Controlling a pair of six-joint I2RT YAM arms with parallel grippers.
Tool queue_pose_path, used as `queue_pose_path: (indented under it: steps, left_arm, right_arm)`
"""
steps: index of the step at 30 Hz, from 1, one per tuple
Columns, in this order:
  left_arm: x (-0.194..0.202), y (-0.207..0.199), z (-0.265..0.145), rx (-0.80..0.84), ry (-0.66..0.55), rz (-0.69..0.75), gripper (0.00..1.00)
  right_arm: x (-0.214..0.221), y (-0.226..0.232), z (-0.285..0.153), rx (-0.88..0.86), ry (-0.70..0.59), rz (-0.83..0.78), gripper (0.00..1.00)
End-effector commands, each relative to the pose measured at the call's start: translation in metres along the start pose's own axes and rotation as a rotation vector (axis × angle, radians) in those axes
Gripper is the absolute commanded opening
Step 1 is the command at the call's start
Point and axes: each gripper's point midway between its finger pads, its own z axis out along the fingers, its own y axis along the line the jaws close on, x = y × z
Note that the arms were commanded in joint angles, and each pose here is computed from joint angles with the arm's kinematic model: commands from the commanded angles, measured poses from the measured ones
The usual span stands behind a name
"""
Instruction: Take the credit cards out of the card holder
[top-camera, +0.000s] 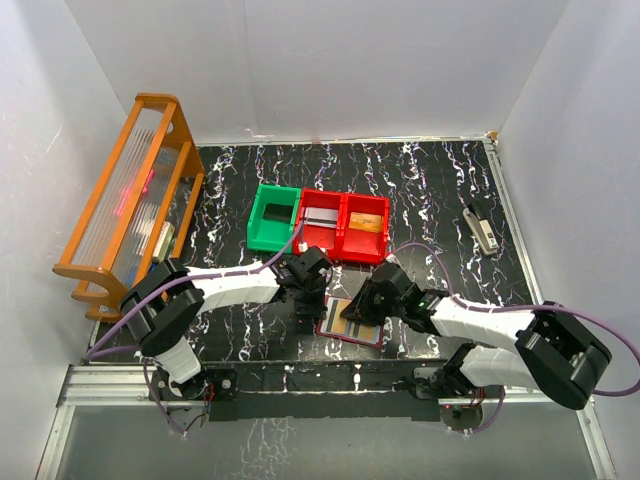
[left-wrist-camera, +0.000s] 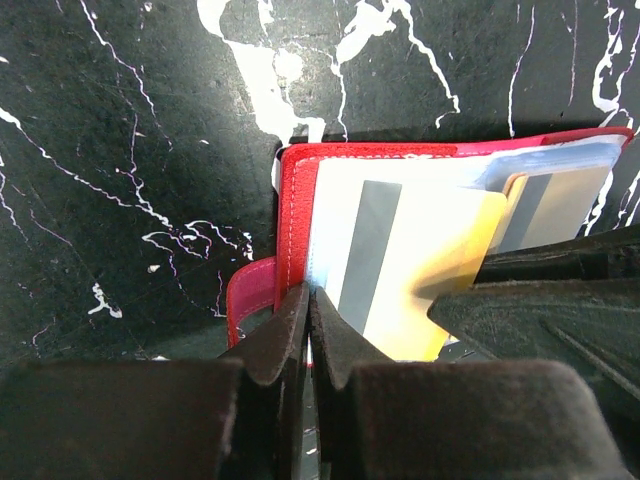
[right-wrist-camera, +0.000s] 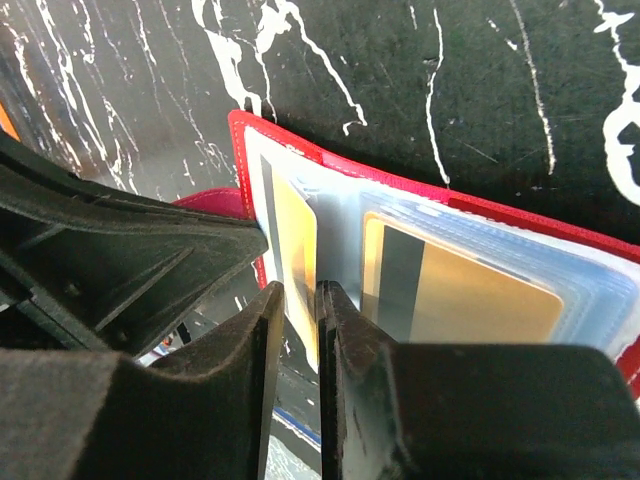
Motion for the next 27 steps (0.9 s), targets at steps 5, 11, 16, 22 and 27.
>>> queue_pose_path:
  steps: [5, 11, 16, 22, 27]
  left_arm:
    - [0.036, 0.034, 0.019, -0.123, 0.121, -0.006, 0.01]
    - [0.035, 0.035, 0.017, -0.134, 0.117, -0.006, 0.00]
    - [0.035, 0.035, 0.017, -0.134, 0.117, -0.006, 0.00]
    - [0.036, 0.037, 0.017, -0.137, 0.118, -0.007, 0.00]
    - [0.036, 0.036, 0.017, -0.138, 0.123, -0.005, 0.00]
  right_arm:
    - [-0.001, 0.026, -0.008, -0.125, -0.010, 0.007, 0.19]
    - [-0.001, 0.025, -0.009, -0.126, -0.011, 0.018, 0.12]
    - [-0.001, 0.025, -0.011, -0.122, -0.012, 0.021, 0.08]
    - [-0.003, 0.028, -0.018, -0.143, -0.028, 0.027, 0.08]
    - [-0.002, 0.033, -0.022, -0.161, -0.024, 0.023, 0.00]
